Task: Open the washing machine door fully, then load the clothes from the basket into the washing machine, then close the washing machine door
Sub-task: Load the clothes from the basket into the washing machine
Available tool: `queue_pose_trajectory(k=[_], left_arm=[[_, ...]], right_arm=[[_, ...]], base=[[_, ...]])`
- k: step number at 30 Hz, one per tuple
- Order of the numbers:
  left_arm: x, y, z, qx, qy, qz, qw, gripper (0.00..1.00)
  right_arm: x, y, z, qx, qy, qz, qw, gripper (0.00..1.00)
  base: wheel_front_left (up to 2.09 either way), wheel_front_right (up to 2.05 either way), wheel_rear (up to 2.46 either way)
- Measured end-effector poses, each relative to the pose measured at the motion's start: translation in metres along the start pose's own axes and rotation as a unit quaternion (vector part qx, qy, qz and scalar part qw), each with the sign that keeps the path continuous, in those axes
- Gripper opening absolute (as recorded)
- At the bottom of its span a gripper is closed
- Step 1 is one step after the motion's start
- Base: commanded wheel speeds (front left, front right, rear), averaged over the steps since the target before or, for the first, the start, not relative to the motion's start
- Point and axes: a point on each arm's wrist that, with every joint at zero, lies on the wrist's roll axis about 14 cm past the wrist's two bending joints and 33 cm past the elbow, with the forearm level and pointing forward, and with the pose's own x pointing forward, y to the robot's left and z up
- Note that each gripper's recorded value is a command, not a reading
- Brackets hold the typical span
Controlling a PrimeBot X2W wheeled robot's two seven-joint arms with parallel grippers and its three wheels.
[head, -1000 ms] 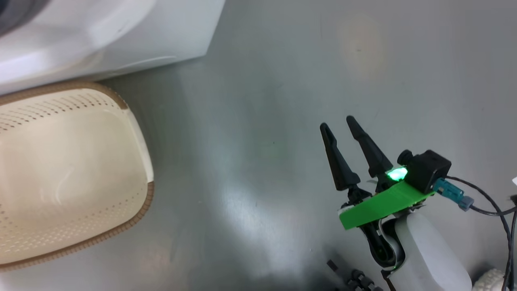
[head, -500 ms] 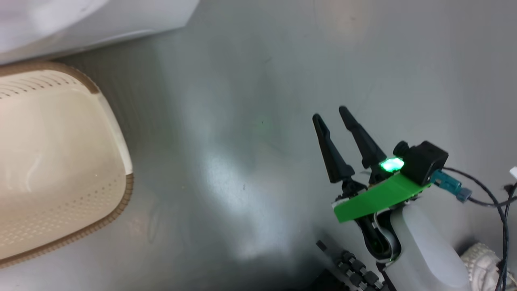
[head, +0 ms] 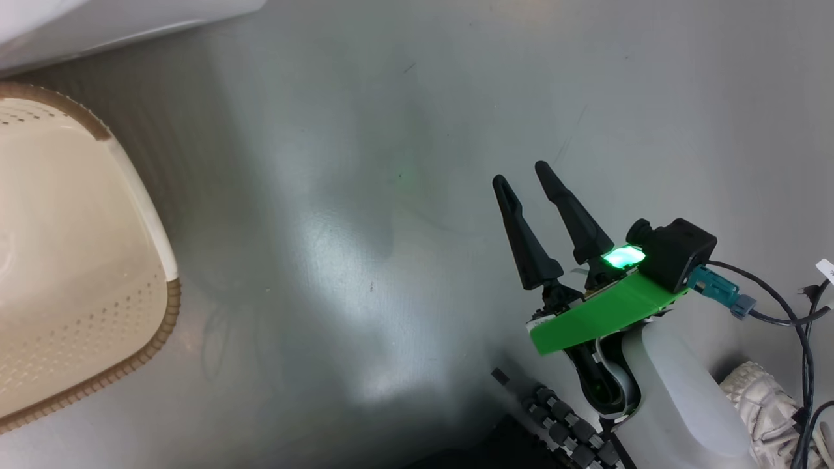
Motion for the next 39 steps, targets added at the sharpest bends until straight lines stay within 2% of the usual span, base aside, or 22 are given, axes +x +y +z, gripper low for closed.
queue_pose_trajectory(k=[9, 16, 17, 18, 29, 39], left_arm=[[0.012, -0.009, 0.013, 0.012, -0.004, -0.008, 1.000, 0.00], [0.009, -0.002, -0.018, 0.011, 0.074, 0.006, 0.997, 0.00], [0.009, -0.002, -0.019, 0.013, 0.079, 0.006, 0.997, 0.34], [0.008, -0.001, -0.020, 0.013, 0.087, 0.007, 0.996, 0.99], [-0.011, -0.002, -0.020, 0.011, 0.125, 0.033, 0.992, 1.00], [-0.050, -0.011, -0.006, 0.006, 0.102, 0.029, 0.994, 1.00]], right_arm=[[-0.001, 0.000, 0.000, 0.001, 0.001, 0.000, 1.000, 1.00], [-0.001, 0.003, 0.001, 0.002, -0.001, 0.004, 1.000, 1.00], [-0.001, 0.003, 0.002, 0.003, -0.002, 0.004, 1.000, 1.00], [-0.001, 0.004, 0.002, 0.003, -0.002, 0.004, 1.000, 1.00], [0.000, 0.010, 0.018, 0.002, -0.023, 0.010, 1.000, 1.00], [-0.002, 0.024, 0.044, -0.009, -0.056, 0.028, 0.998, 1.00]], base=[[0.00, 0.00, 0.00], [0.00, 0.00, 0.00], [0.00, 0.00, 0.00], [0.00, 0.00, 0.00], [0.00, 0.00, 0.00], [0.00, 0.00, 0.00]])
